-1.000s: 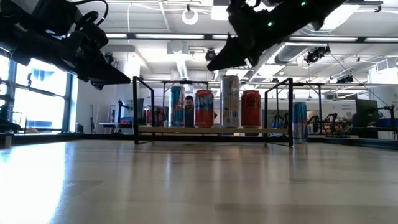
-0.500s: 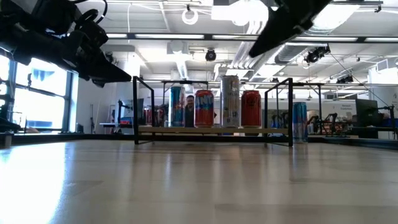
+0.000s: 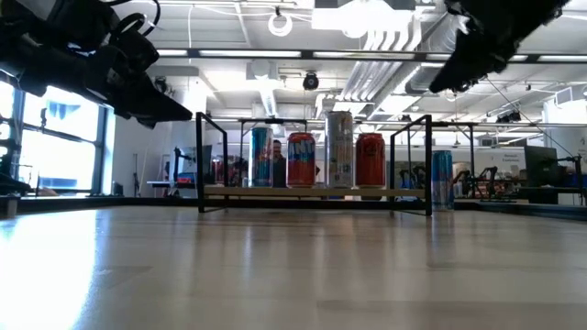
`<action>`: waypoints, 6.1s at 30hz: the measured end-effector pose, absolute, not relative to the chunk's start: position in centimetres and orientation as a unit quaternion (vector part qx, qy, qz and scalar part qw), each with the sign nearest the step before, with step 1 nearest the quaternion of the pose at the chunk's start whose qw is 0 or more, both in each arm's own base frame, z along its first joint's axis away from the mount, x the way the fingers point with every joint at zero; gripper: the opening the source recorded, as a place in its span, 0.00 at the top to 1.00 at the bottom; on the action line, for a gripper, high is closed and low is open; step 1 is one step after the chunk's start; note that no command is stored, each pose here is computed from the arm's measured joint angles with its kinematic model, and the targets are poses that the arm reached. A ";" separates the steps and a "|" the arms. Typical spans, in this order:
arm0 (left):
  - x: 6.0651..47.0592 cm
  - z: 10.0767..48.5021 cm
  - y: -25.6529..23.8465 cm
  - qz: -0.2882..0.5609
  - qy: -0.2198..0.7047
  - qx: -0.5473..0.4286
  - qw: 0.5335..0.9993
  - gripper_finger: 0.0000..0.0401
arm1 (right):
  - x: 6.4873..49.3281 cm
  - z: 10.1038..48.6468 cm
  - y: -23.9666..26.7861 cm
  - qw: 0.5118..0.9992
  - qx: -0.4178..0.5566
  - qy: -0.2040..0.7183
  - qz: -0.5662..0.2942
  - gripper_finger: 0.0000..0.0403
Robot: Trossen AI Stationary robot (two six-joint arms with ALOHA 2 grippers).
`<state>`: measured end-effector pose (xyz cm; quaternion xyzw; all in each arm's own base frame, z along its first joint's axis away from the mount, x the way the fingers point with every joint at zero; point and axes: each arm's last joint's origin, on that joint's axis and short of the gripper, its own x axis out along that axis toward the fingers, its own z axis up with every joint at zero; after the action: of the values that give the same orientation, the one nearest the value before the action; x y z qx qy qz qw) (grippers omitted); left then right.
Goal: Place canned beverage on shelf
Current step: Put the red-black soda can on the shelf aligned with the other red-black soda can
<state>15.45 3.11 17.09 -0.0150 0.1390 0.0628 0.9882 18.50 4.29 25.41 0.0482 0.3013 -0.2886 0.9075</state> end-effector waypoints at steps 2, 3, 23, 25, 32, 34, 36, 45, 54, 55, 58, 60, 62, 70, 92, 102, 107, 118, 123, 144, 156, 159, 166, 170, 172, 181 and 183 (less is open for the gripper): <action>15.4 17.1 3.1 0.063 0.139 -0.015 0.988 1.00 | 17.3 25.4 3.5 0.903 0.076 0.289 -0.309 1.00; 15.4 17.1 3.1 0.063 0.139 -0.015 0.988 1.00 | 16.8 25.4 3.1 0.900 0.085 0.282 -0.322 1.00; 15.5 17.2 3.1 0.062 0.137 0.006 0.989 1.00 | 13.9 27.3 -7.2 0.782 0.182 0.266 -0.533 0.56; 15.5 17.2 3.1 0.062 0.137 0.008 0.989 1.00 | 13.6 27.3 -8.3 0.783 0.204 0.273 -0.520 0.46; 15.4 17.0 3.1 0.061 0.147 0.008 0.987 1.00 | 12.8 29.6 -8.0 0.816 0.250 0.344 -0.391 0.33; 15.4 16.9 3.1 0.061 0.152 0.010 0.987 1.00 | 12.8 30.6 -6.9 0.816 0.257 0.364 -0.367 0.37; 15.4 16.8 3.1 0.061 0.156 0.009 0.986 1.00 | 13.1 31.4 -5.6 0.815 0.266 0.380 -0.348 0.44; 15.3 16.8 3.1 0.060 0.158 0.009 0.986 1.00 | 16.9 32.2 1.4 0.807 0.221 0.483 -0.257 0.96; 15.3 16.5 3.1 0.057 0.172 0.016 0.983 1.00 | 20.1 32.5 10.8 0.732 0.229 0.578 -0.279 0.90; 15.3 16.5 3.1 0.057 0.173 0.015 0.983 1.00 | 20.1 32.7 12.1 0.722 0.239 0.584 -0.285 0.90; 15.2 16.4 3.1 0.057 0.175 0.015 0.983 1.00 | 20.2 32.9 15.8 0.695 0.269 0.597 -0.296 0.87; 15.2 16.5 3.1 0.056 0.175 0.015 0.983 1.00 | 20.3 32.9 18.2 0.674 0.291 0.607 -0.304 0.83; 15.2 16.4 3.1 0.056 0.175 0.015 0.983 1.00 | 20.3 32.8 20.3 0.651 0.315 0.611 -0.323 0.77; 15.2 16.3 3.0 0.051 0.183 0.029 0.981 1.00 | 19.1 30.9 26.9 0.567 0.372 0.610 -0.409 0.46; 15.4 16.2 1.4 -0.001 0.185 0.040 0.982 1.00 | 15.0 27.8 30.2 0.544 0.350 0.613 -0.453 0.28; 15.4 16.1 1.1 -0.006 0.196 0.038 0.980 1.00 | 14.9 27.8 30.1 0.540 0.345 0.617 -0.458 0.28; 15.4 16.1 1.0 -0.008 0.195 0.039 0.980 1.00 | 15.0 27.7 30.2 0.543 0.347 0.615 -0.454 0.28; 15.4 16.1 1.0 -0.008 0.195 0.041 0.980 1.00 | 15.0 26.1 31.0 0.541 0.317 0.624 -0.466 0.28; 15.4 16.1 1.0 -0.008 0.195 0.041 0.980 1.00 | 14.7 26.1 30.9 0.540 0.307 0.624 -0.474 0.28; 15.4 16.1 1.0 -0.008 0.195 0.038 0.980 1.00 | 14.5 24.1 30.4 0.525 0.313 0.640 -0.466 0.28; 15.4 16.1 1.0 -0.008 0.195 0.033 0.980 1.00 | 16.6 25.8 28.7 0.534 0.348 0.628 -0.447 0.28; 15.4 16.1 1.0 -0.008 0.195 0.033 0.980 1.00 | 16.6 26.8 28.5 0.521 0.353 0.634 -0.450 0.28; 15.3 15.9 1.0 -0.009 0.205 0.032 0.978 1.00 | 15.7 27.1 28.9 0.511 0.346 0.638 -0.460 0.28; 15.3 15.9 1.0 -0.009 0.205 0.032 0.978 1.00 | 15.2 27.1 29.2 0.528 0.353 0.621 -0.460 0.28; 15.3 15.9 1.0 -0.009 0.205 0.032 0.978 1.00 | 15.0 26.7 29.3 0.529 0.355 0.618 -0.460 0.28; 15.3 15.9 1.0 -0.009 0.205 0.033 0.978 1.00 | 14.8 25.0 29.1 0.540 0.334 0.623 -0.456 0.28; 15.3 15.9 1.0 -0.009 0.205 0.032 0.978 1.00 | 14.7 25.0 29.1 0.534 0.334 0.629 -0.455 0.28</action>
<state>15.29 0.97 15.87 0.0325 0.2053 -0.0090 0.9781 14.70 29.09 24.96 0.3341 0.6289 -0.4553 0.5344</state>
